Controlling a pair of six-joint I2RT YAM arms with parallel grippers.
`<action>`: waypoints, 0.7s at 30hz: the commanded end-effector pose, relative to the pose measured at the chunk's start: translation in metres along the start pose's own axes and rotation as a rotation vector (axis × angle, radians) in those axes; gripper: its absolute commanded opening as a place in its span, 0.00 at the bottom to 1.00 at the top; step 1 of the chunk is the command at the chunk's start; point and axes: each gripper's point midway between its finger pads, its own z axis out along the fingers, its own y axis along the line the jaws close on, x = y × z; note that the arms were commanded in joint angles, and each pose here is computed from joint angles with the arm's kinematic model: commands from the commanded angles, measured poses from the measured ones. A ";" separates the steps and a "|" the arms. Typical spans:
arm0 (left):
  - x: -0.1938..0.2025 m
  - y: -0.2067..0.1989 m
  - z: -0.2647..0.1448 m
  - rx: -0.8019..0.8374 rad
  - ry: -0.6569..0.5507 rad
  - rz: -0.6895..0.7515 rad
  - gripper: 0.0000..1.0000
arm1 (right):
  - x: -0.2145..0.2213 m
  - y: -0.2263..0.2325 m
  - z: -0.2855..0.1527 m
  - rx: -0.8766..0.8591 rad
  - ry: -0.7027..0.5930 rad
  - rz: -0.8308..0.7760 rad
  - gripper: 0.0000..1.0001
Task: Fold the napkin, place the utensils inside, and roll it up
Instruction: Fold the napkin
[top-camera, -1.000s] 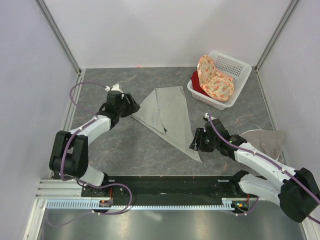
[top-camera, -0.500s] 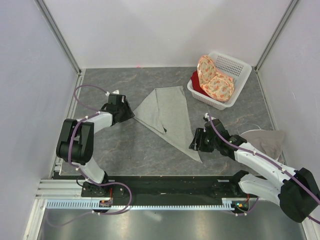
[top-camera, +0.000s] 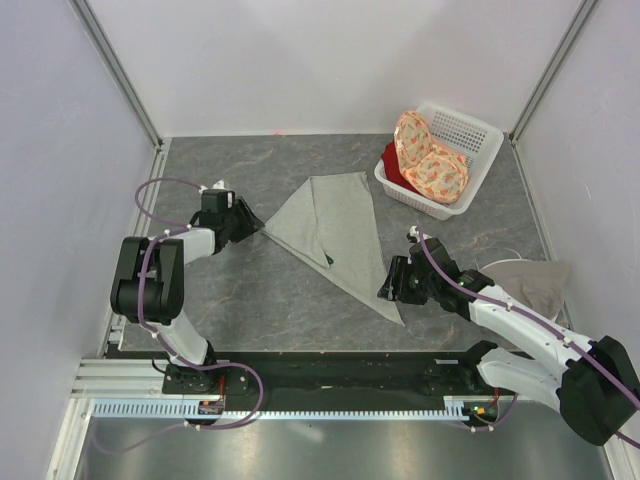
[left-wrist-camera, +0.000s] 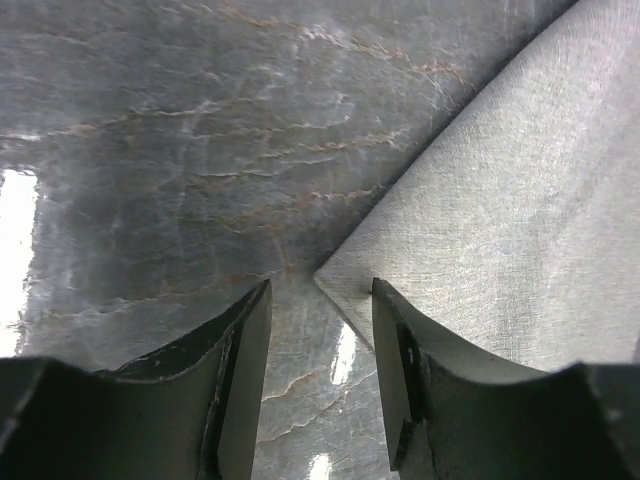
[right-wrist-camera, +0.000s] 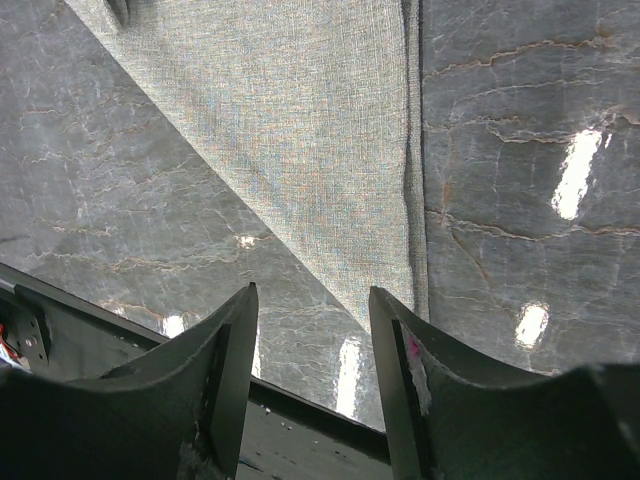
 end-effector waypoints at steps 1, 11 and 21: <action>-0.014 -0.015 0.008 0.096 -0.019 -0.047 0.51 | -0.002 0.004 -0.001 -0.015 -0.003 0.005 0.57; -0.004 -0.023 0.010 0.162 0.015 -0.065 0.44 | -0.002 0.003 0.000 -0.011 0.000 0.002 0.57; 0.013 -0.017 0.007 0.152 0.056 -0.096 0.04 | -0.005 0.001 0.001 0.003 -0.010 -0.014 0.57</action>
